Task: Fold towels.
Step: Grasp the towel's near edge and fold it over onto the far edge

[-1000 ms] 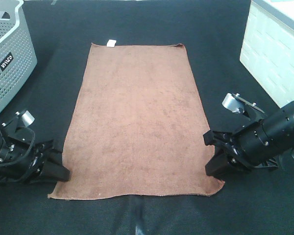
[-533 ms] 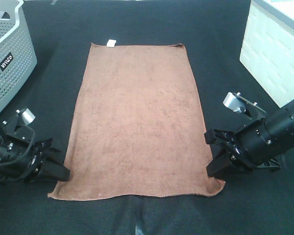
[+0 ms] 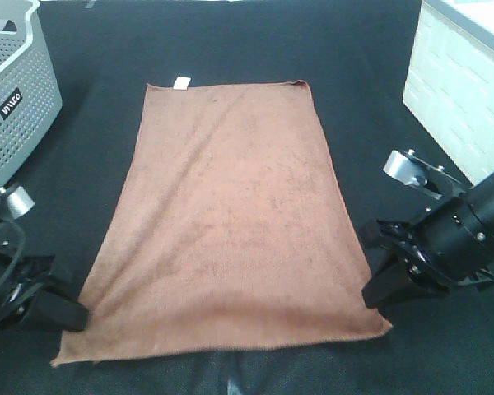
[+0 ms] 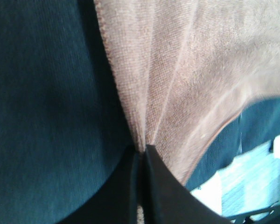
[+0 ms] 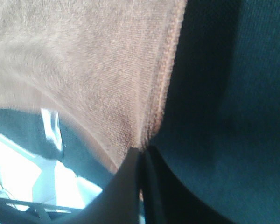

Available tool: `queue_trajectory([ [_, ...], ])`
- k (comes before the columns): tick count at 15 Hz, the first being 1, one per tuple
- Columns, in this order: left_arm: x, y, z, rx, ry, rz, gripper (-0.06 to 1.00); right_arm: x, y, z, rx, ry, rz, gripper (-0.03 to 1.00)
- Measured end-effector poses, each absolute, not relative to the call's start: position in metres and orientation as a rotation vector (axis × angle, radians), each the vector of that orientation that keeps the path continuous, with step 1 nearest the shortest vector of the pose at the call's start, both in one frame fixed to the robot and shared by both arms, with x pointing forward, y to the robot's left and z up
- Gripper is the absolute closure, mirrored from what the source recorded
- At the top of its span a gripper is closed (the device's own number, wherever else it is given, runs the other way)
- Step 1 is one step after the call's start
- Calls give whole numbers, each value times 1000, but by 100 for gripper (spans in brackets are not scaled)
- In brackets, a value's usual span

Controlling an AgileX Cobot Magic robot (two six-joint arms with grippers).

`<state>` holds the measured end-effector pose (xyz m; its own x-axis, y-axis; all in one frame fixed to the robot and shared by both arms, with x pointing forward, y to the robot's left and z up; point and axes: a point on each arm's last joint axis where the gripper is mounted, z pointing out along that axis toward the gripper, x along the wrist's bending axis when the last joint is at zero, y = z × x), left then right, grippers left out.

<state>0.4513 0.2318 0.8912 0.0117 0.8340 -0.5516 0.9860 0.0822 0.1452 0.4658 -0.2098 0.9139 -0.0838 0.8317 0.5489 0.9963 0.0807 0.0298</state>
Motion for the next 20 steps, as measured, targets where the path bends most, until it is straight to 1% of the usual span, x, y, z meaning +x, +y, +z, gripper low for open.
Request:
queue_trajectory([
  [3,435,235,901,1812,1868,-385,94,444,-213,917,-1786,-1967,-555,97],
  [7,404,238,897,1816,1910,-438,94,400,-219,912,-1793,-1921,-506,97],
  [12,400,237,900,1765,1928,-444,94,393,-221,911,-1802,-1914,-503,97],
  [15,422,238,909,1722,1917,-336,94,421,-216,928,-1801,-1973,-617,97],
  [18,462,235,921,1696,1878,-260,94,466,-209,948,-1796,-2024,-726,97],
  [20,493,232,927,1678,1867,-233,94,499,-204,955,-1797,-2058,-742,97],
])
